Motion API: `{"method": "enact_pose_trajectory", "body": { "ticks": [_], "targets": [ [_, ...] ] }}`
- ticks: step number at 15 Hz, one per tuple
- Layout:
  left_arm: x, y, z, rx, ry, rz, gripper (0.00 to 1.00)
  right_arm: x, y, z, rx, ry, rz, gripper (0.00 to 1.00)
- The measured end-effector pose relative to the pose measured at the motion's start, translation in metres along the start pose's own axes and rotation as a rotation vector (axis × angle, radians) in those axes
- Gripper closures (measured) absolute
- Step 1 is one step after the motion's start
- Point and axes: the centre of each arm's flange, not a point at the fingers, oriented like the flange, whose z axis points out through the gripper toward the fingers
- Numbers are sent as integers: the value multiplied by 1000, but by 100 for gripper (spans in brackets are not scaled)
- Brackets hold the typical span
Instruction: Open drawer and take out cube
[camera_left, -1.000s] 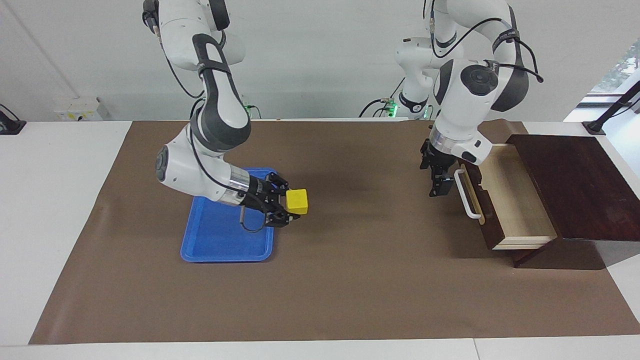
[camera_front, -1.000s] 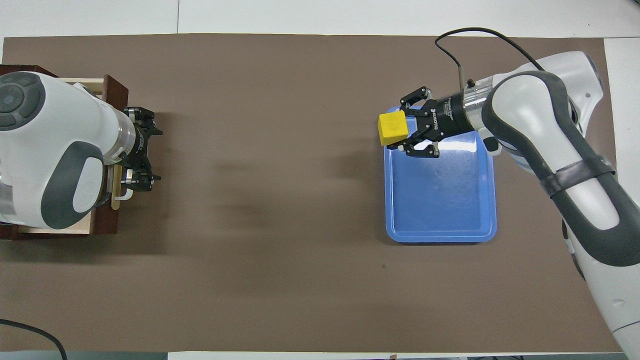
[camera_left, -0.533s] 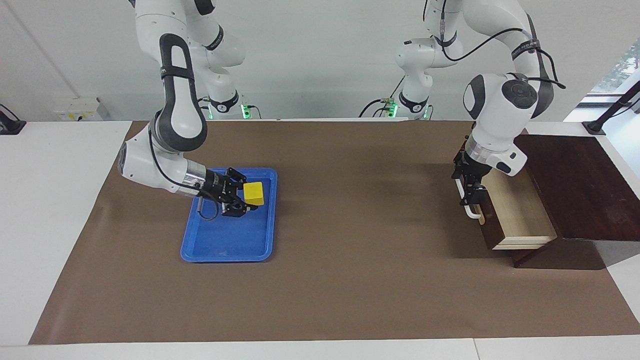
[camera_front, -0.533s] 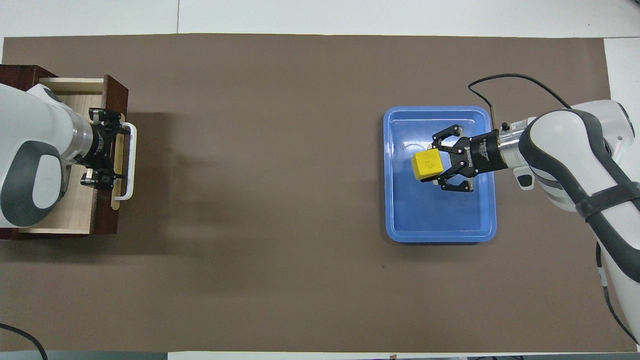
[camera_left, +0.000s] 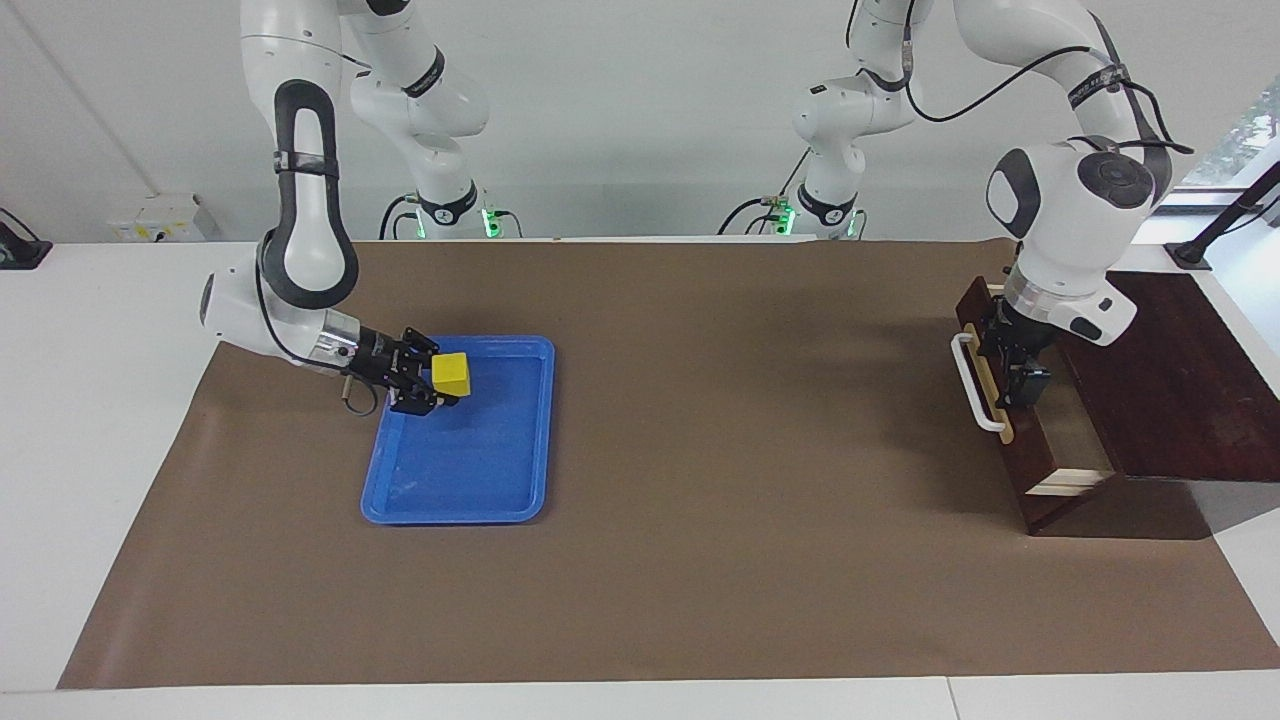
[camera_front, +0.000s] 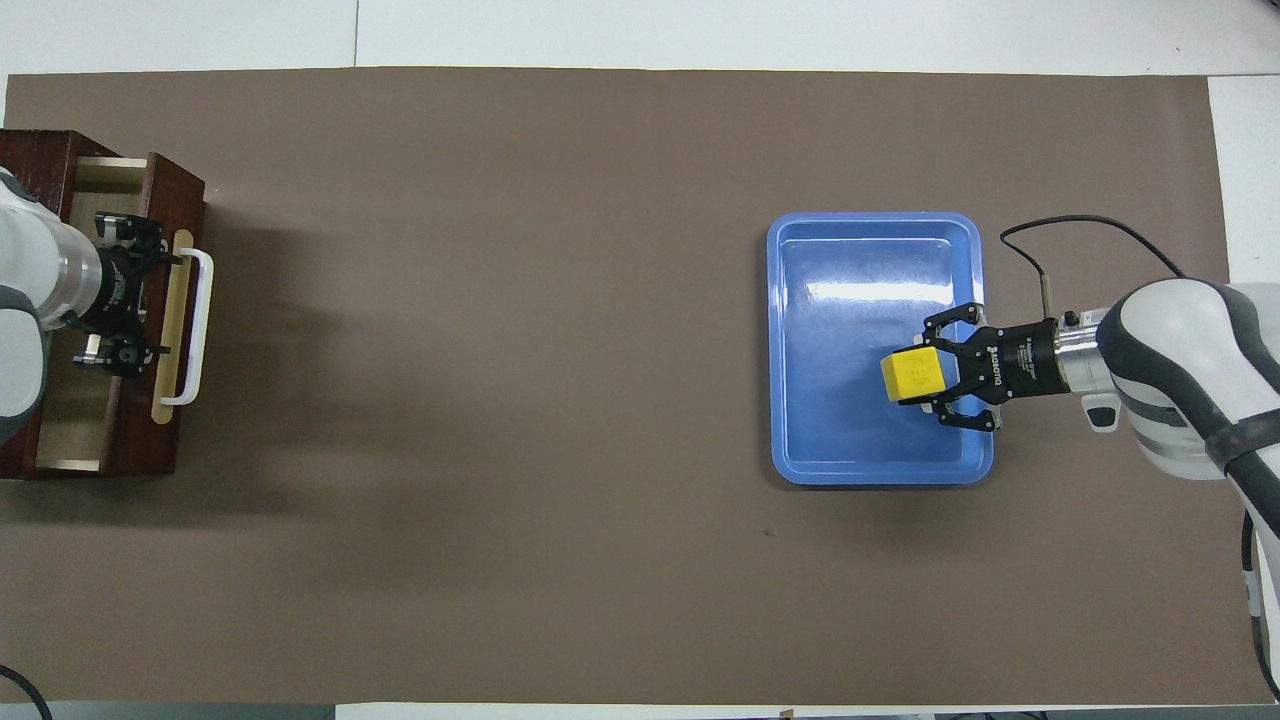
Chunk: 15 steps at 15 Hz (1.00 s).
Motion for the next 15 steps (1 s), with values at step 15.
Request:
{"method": "enact_pose_trajectory", "body": {
  "ticks": [15],
  "targets": [
    [36, 1, -37, -5, 17, 220, 0, 19, 25, 16, -7, 33, -36, 41]
  ]
}}
